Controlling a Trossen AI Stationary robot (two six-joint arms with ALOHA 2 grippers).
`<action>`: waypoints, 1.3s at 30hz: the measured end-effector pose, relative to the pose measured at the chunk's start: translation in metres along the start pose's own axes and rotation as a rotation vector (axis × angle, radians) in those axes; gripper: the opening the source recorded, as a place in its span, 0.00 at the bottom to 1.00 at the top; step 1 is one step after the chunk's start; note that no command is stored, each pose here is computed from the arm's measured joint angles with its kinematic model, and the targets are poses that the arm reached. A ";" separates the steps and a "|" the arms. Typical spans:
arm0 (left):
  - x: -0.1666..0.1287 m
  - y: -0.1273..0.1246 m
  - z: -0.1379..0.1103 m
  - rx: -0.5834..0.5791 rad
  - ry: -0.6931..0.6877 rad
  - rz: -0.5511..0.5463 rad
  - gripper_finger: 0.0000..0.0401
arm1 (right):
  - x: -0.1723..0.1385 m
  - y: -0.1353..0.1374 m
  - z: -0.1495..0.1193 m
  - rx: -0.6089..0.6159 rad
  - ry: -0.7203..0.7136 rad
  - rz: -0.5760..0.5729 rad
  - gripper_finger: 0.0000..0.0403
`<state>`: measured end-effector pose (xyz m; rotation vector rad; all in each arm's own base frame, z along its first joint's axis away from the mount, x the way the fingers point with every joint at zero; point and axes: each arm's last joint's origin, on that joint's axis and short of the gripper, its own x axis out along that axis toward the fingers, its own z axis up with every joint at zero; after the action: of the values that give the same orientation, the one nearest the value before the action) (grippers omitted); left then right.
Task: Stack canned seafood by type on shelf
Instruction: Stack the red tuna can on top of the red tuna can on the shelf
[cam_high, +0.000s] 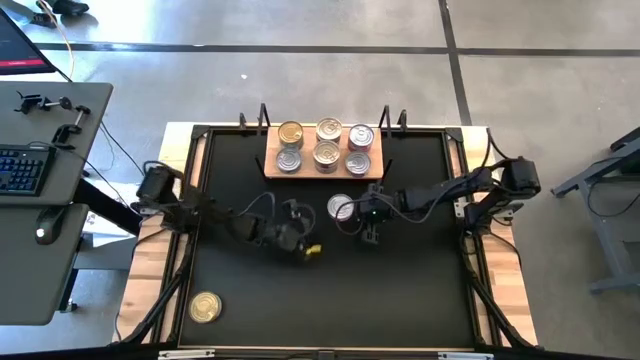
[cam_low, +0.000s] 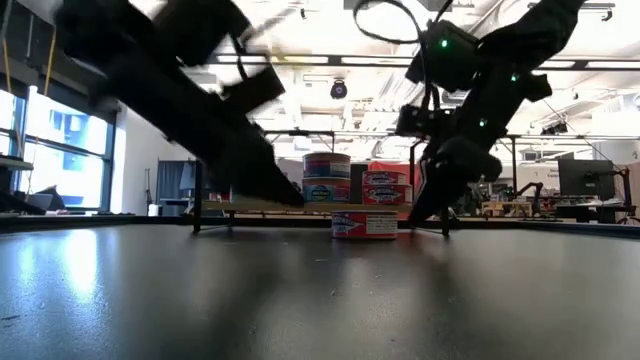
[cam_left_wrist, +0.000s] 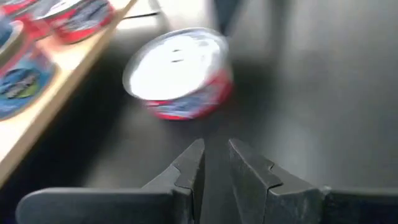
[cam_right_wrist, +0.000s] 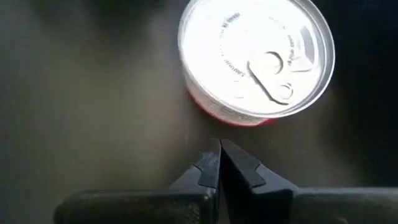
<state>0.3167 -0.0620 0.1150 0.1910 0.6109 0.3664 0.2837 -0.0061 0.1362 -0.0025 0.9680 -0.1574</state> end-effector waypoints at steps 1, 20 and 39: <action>0.009 0.006 -0.002 -0.004 0.001 0.024 0.15 | 0.002 -0.001 0.000 0.016 -0.002 -0.006 0.00; 0.039 -0.003 0.018 0.107 -0.152 -0.178 0.09 | 0.000 -0.006 0.005 0.026 0.081 -0.220 0.00; 0.069 0.052 0.004 -0.080 0.093 -0.089 0.00 | 0.016 0.004 0.008 0.081 0.059 -0.158 0.00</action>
<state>0.3570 0.0124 0.0960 0.0702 0.6926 0.3143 0.2993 -0.0044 0.1273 -0.0005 1.0202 -0.3436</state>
